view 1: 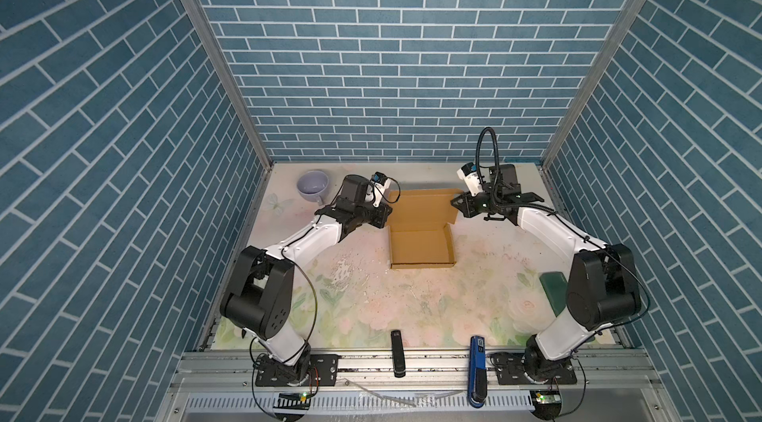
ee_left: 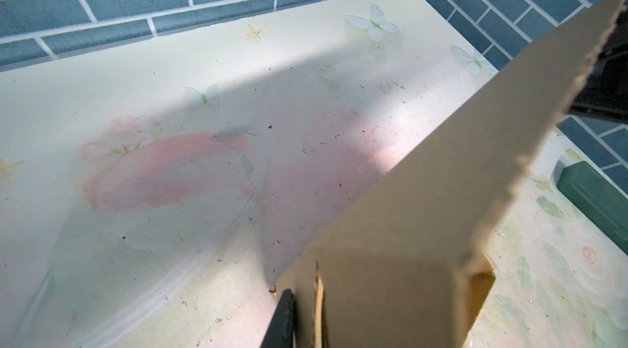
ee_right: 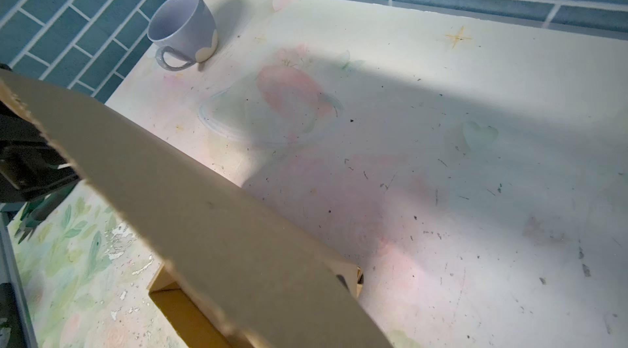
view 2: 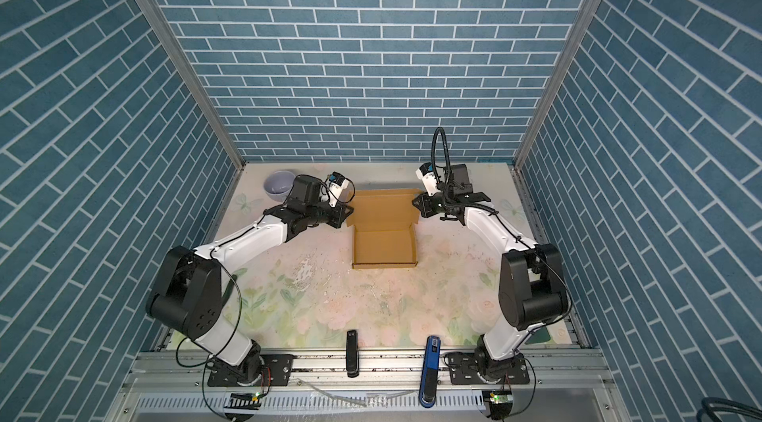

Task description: Fold the paper box

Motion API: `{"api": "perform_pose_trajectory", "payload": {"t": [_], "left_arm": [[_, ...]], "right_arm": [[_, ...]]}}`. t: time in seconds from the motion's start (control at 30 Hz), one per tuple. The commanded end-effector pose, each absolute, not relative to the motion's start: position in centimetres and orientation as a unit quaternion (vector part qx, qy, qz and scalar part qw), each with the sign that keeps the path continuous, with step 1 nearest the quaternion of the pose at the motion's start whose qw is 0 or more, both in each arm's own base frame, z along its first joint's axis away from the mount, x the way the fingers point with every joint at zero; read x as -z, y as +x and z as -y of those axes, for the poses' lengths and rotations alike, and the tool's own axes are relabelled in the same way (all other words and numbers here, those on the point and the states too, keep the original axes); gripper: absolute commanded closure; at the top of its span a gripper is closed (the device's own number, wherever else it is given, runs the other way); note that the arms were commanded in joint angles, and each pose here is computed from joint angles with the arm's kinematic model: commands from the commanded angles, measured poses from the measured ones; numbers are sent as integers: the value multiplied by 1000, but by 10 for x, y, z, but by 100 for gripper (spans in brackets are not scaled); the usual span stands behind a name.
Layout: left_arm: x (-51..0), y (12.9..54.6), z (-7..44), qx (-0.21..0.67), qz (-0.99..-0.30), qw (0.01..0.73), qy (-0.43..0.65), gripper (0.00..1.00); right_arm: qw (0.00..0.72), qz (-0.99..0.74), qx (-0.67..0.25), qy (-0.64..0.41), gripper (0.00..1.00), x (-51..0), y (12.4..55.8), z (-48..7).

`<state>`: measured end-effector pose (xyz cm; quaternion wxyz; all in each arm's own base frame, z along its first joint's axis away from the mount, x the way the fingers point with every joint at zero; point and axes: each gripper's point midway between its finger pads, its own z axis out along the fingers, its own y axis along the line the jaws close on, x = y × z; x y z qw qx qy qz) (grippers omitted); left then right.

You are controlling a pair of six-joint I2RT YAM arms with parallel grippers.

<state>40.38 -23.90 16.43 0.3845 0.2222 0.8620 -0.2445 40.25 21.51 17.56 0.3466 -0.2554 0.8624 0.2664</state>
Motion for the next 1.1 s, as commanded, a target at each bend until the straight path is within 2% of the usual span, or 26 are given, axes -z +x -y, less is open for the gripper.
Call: {"api": "perform_pose_trajectory", "payload": {"t": [0.0, 0.33, 1.07], "left_arm": [[-174, 411, 239, 244, -864, 389, 206, 85], [-165, 411, 233, 234, -878, 381, 170, 87], [-153, 397, 216, 201, -906, 347, 135, 80]], "right_arm": [[344, -869, -241, -262, 88, -172, 388, -216], [333, -896, -187, -228, 91, -164, 378, -226], [315, -923, -111, -193, 91, -172, 368, -236]]}}
